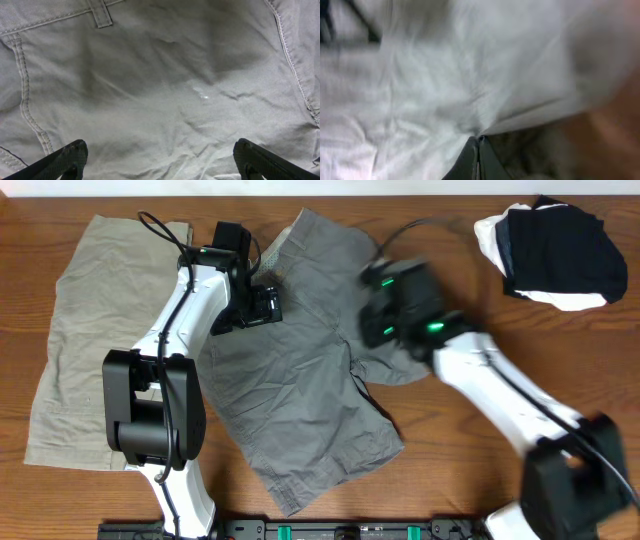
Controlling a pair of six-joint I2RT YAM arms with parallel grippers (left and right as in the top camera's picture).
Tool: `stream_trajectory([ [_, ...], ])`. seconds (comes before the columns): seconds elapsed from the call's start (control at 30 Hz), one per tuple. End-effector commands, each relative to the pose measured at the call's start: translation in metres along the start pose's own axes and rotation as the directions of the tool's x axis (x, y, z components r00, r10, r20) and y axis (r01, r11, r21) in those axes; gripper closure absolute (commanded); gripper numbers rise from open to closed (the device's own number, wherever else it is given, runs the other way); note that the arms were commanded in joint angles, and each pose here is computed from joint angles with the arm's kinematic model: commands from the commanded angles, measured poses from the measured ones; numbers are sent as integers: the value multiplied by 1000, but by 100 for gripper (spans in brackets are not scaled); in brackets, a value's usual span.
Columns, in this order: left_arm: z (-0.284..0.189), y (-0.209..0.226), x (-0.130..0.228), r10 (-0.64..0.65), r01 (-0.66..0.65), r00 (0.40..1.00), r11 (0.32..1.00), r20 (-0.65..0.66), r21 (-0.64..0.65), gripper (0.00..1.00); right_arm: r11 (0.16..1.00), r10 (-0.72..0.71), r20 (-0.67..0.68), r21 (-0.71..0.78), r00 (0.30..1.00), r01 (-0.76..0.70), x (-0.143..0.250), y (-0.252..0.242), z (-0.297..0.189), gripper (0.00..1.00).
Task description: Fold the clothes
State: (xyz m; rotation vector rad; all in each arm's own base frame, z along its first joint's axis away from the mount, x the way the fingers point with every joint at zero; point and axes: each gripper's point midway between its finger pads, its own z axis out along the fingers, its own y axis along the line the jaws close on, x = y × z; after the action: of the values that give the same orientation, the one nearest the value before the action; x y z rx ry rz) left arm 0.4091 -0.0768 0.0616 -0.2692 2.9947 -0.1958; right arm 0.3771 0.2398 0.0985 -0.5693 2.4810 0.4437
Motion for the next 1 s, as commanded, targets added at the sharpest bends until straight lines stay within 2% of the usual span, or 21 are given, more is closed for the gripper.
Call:
stream_trajectory([
  [0.0,4,2,4,-6,5,1000,1000,-17,-4,6,999,-43,-79,21,996,45,25,8,20,81],
  [0.13,4,2,4,-6,5,1000,1000,-17,-5,6,999,-29,-33,32,999,30,9,4,8,49],
  [0.4,4,2,2,-5,5,1000,1000,-11,-3,5,992,56,218,101,974,-79,-61,-50,-65,24],
  [0.53,4,2,1,-5,5,1000,1000,-6,-1,6,971,132,249,163,959,-176,-62,-100,-72,20],
  [0.7,4,2,1,-5,5,1000,1000,-6,-1,6,945,231,182,190,956,-265,-36,-152,-42,22],
  [0.8,4,1,1,-5,5,1000,1000,-6,0,6,951,266,139,127,954,-284,-24,-157,-15,25],
  [0.97,4,2,1,-5,5,1000,1000,-7,-1,5,956,282,92,-105,955,-272,-19,-131,20,24],
])
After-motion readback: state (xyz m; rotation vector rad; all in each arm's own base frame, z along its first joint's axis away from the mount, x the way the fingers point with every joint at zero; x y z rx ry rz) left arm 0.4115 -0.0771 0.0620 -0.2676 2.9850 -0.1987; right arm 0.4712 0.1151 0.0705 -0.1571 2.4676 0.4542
